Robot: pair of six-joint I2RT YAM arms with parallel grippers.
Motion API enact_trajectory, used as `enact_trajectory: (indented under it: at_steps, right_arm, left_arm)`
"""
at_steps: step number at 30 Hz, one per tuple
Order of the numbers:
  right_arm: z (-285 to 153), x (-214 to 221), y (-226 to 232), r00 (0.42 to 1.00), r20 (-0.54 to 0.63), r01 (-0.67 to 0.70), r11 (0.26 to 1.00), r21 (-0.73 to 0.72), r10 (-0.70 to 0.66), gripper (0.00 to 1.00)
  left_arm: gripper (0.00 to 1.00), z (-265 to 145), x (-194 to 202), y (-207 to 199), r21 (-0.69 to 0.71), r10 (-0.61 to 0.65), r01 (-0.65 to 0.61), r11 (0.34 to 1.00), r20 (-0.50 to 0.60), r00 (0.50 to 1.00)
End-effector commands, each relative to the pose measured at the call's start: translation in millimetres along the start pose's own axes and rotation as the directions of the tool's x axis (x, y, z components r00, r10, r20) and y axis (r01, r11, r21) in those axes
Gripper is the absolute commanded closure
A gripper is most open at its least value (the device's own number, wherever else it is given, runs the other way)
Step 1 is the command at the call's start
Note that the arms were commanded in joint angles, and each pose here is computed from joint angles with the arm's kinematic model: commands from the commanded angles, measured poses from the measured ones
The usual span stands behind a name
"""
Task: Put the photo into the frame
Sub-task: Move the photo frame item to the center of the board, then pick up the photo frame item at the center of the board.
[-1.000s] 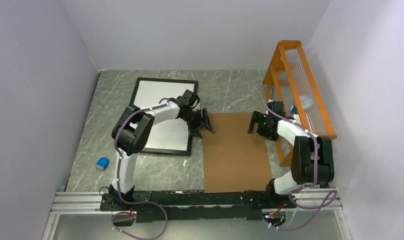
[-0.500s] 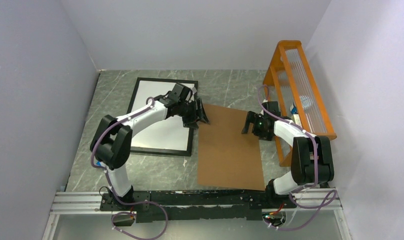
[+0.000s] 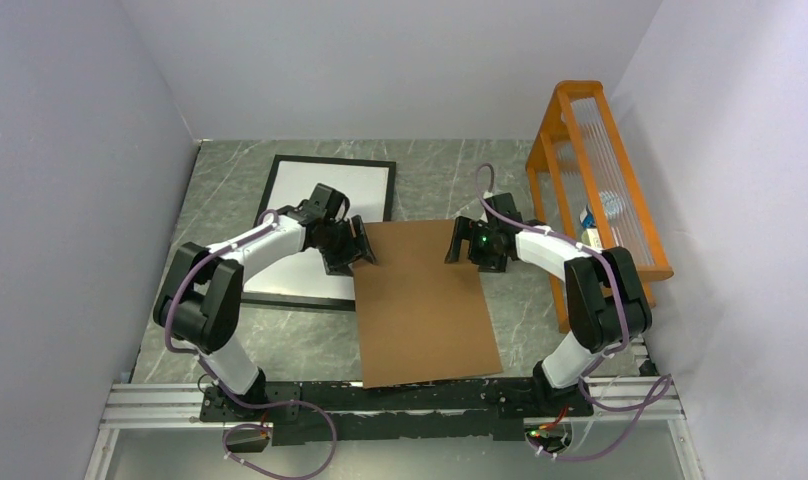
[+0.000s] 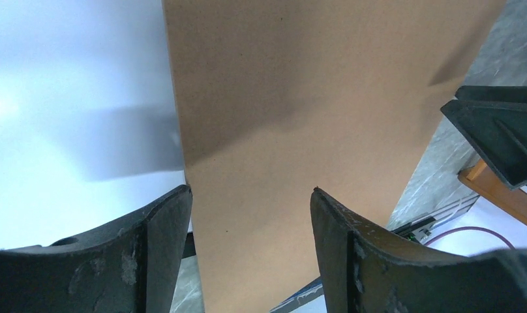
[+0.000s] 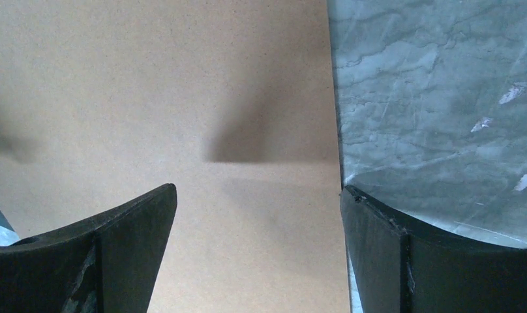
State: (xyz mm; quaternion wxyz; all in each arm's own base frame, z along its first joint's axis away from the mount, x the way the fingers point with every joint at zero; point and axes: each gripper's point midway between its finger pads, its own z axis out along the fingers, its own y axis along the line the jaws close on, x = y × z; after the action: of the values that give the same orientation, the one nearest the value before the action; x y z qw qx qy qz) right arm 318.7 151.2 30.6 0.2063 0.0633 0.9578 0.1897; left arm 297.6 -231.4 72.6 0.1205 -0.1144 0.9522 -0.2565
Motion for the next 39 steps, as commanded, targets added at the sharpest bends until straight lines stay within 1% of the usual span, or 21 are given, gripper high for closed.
enact_trajectory:
  at_steps: [1, 2, 4, 9, 14, 16, 17, 18, 21, 26, 31, 36, 39]
  right_arm:
    - [2.4, 17.6, 22.8, 0.996, -0.081, -0.049, 0.997, -0.062, 0.044, 0.02]
    - [2.1, 16.8, 19.8, 0.996, -0.077, -0.045, 0.998, -0.045, 0.042, 0.02]
    - [1.3, 15.4, 16.0, 0.997, -0.067, -0.037, 0.999, -0.015, 0.036, 0.02]
    - [1.0, 17.5, 4.5, 0.998, -0.062, -0.026, 0.999, 0.046, 0.029, 0.02]
    - [4.0, 22.0, -0.6, 0.997, -0.069, -0.037, 0.997, 0.066, 0.042, 0.02]
    - [5.2, 23.1, -1.6, 0.996, -0.074, -0.039, 0.997, 0.069, 0.044, 0.03]
    - [5.7, 23.1, -1.8, 0.996, -0.074, -0.039, 0.997, 0.069, 0.044, 0.02]
    - [6.2, 23.5, -2.1, 0.996, -0.075, -0.038, 0.997, 0.071, 0.044, 0.03]
    - [7.5, 23.4, -3.9, 0.996, -0.078, -0.046, 0.995, 0.083, 0.053, 0.03]
    - [10.1, 24.1, -4.6, 0.994, -0.084, -0.065, 0.994, 0.092, 0.072, 0.03]
    - [12.5, 27.1, -3.0, 0.992, -0.1, -0.069, 0.994, 0.083, 0.077, 0.03]
    - [14.0, 28.5, -1.4, 0.99, -0.107, -0.084, 0.994, 0.072, 0.091, 0.03]
    - [14.3, 30.3, 1.6, 0.989, -0.113, -0.09, 0.994, 0.055, 0.095, 0.03]
  left_arm:
    - [0.28, -18.5, -8.9, -17.1, 0.034, 0.026, -0.028, 0.999, 0.057, 0.998]
    - [0.26, -18.7, -9.7, -5.2, -0.027, 0.001, 0.001, 1.0, 0.071, 0.997]
    - [0.24, -17.7, -10.4, 8.0, -0.074, -0.024, 0.031, 0.997, 0.091, 0.996]
    - [0.21, -10.4, -6.8, 15.9, -0.09, -0.05, 0.056, 0.994, 0.072, 0.996]
    - [0.19, -18.8, -13.3, 24.4, -0.143, -0.059, 0.077, 0.987, 0.126, 0.99]
    - [0.17, -20.9, -14.8, 22.4, -0.124, -0.044, 0.062, 0.99, 0.141, 0.989]
    - [0.18, -19.7, -14.6, 17.3, -0.095, -0.031, 0.044, 0.994, 0.135, 0.99]
    - [0.18, -15.9, -11.4, 12.0, -0.066, -0.024, 0.031, 0.997, 0.105, 0.994]
    - [0.24, -9.4, -6.1, 11.3, -0.066, -0.05, 0.053, 0.996, 0.058, 0.997]
    - [0.26, -5.0, -3.8, 15.7, -0.08, -0.075, 0.079, 0.994, 0.053, 0.996]
    - [0.28, -0.1, 1.4, 7.7, -0.034, -0.073, 0.073, 0.997, 0.009, 0.997]
    - [0.3, 2.4, 1.2, 14.5, -0.073, -0.077, 0.077, 0.994, 0.002, 0.997]
    - [0.31, 2.6, 2.4, 7.2, -0.033, -0.073, 0.072, 0.997, -0.013, 0.997]
